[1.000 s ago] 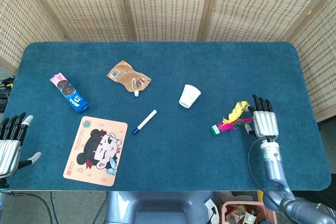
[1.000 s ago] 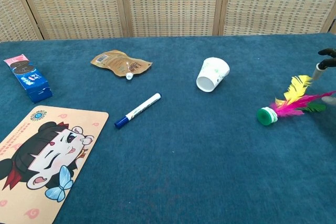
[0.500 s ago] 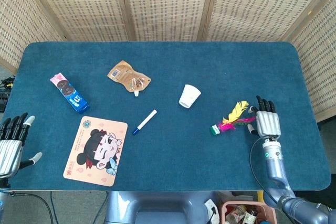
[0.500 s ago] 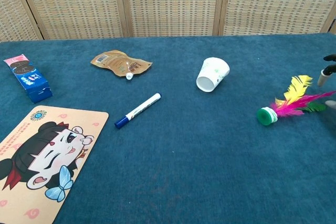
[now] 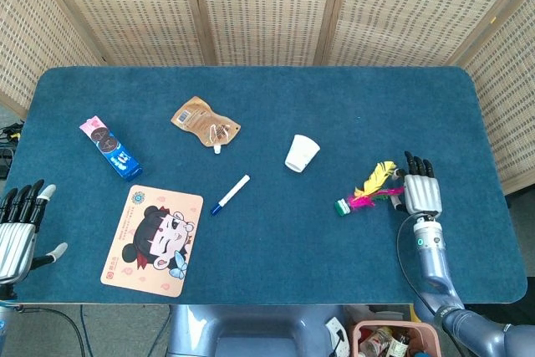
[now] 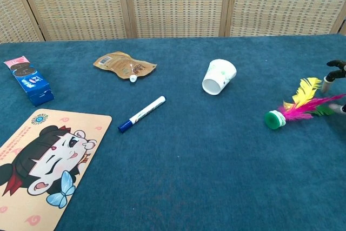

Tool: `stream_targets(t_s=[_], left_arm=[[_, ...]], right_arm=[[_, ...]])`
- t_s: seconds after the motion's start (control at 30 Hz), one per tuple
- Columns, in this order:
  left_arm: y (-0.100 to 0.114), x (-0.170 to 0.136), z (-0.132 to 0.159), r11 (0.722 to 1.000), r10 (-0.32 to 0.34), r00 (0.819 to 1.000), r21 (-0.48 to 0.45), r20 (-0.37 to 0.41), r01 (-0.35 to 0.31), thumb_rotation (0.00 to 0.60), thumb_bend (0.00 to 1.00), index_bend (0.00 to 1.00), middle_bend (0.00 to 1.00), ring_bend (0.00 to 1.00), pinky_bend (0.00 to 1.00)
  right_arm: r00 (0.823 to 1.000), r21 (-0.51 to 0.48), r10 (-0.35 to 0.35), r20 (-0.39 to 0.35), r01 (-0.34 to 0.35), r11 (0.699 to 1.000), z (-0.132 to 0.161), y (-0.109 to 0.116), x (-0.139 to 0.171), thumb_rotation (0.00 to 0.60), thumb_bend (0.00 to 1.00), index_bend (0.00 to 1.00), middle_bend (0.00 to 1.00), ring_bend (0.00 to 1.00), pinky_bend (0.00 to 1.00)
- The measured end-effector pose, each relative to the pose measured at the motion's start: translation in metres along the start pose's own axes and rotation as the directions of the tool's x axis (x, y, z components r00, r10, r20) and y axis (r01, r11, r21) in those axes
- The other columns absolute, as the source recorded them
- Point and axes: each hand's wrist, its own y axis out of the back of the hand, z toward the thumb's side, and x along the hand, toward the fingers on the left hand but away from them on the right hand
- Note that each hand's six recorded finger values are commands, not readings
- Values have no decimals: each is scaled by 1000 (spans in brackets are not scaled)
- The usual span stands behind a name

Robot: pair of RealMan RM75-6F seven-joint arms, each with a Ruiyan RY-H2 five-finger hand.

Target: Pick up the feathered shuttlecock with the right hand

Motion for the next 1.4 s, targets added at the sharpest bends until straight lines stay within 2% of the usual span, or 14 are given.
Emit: stream_targets(t_s=[0.33, 0.63, 0.9, 1.23, 1.4], left_arm=[[-1, 0, 0, 1000, -6, 1000, 1, 2, 6, 600, 155, 0, 0, 0, 0], [-1, 0, 1, 1000, -6, 1000, 0, 5, 6, 600, 155, 0, 0, 0, 0], [1, -1, 0, 1000, -2, 1000, -4, 1, 2, 600, 155, 0, 0, 0, 0], [0, 0, 0, 1000, -5, 1000, -5, 1, 5, 600, 155, 0, 0, 0, 0], [1, -1, 0, 1000, -2, 1000, -6, 3, 2, 600, 155, 0, 0, 0, 0]], right_arm=[[1000, -10, -15, -3, 15, 1000, 4, 1, 0, 600, 355, 412, 25, 0, 3], [999, -15, -44, 3, 44, 999, 2, 14, 2, 600, 355, 454, 58, 0, 13], [1000, -7, -5, 7, 5, 1000, 3, 4, 0, 600, 355, 462, 67, 0, 17], [1000, -10, -20, 4, 20, 1000, 7, 5, -1, 600, 357, 529, 124, 0, 46], [1000, -8, -18, 3, 18, 1000, 8, 3, 0, 600, 398, 538, 128, 0, 50]])
